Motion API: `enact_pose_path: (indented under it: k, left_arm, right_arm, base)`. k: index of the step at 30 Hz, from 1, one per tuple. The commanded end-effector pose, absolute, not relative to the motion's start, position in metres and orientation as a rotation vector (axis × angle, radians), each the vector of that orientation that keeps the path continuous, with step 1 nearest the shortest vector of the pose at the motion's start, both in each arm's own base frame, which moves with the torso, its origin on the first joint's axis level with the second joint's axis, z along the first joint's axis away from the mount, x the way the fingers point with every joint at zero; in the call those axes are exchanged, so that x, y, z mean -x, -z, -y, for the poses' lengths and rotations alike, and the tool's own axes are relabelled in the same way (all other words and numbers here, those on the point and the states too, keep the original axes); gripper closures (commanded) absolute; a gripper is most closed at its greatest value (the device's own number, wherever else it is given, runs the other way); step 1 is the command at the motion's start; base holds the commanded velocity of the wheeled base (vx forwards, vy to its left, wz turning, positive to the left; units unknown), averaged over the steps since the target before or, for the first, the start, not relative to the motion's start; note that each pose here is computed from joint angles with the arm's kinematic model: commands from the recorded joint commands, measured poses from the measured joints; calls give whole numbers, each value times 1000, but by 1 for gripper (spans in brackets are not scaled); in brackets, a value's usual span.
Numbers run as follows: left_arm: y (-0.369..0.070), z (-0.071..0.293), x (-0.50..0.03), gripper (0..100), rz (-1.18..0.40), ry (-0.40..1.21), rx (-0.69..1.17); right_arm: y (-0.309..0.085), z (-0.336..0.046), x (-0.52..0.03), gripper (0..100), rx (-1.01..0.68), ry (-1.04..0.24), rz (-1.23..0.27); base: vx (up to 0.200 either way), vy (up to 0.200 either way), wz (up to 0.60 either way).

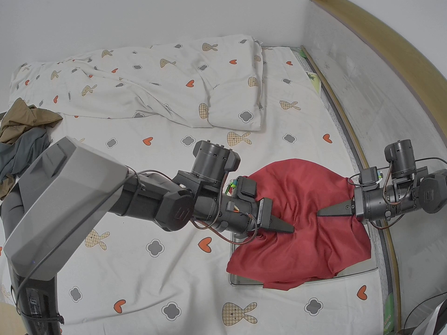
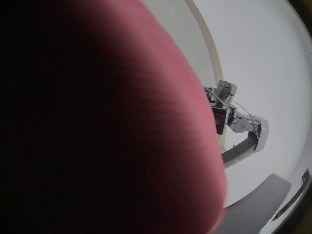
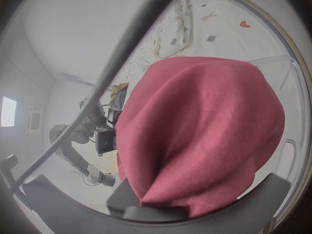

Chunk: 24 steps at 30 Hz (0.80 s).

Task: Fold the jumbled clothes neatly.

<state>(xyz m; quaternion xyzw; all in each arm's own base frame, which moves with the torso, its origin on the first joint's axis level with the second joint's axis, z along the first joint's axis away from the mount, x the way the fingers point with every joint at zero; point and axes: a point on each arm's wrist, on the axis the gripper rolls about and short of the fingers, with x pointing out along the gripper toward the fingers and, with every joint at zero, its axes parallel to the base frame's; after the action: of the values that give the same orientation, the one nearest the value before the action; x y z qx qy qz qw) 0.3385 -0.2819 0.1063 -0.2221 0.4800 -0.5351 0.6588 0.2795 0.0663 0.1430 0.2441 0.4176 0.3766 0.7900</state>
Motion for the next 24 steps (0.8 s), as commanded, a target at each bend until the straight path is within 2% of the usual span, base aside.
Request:
enact_pose_path:
  k: [1,24]
  left_arm:
    - [-95,284,-344,100,-1097,1183,500]
    - [-91,282,-344,100,-1092,1129,489]
  right_arm:
    - [-133,-65,-283,100,-524,-802,-924]
    - [-125,-68,-284,100,-527,-802,-954]
  base:
    - [0,0,0]
    - [0,0,0]
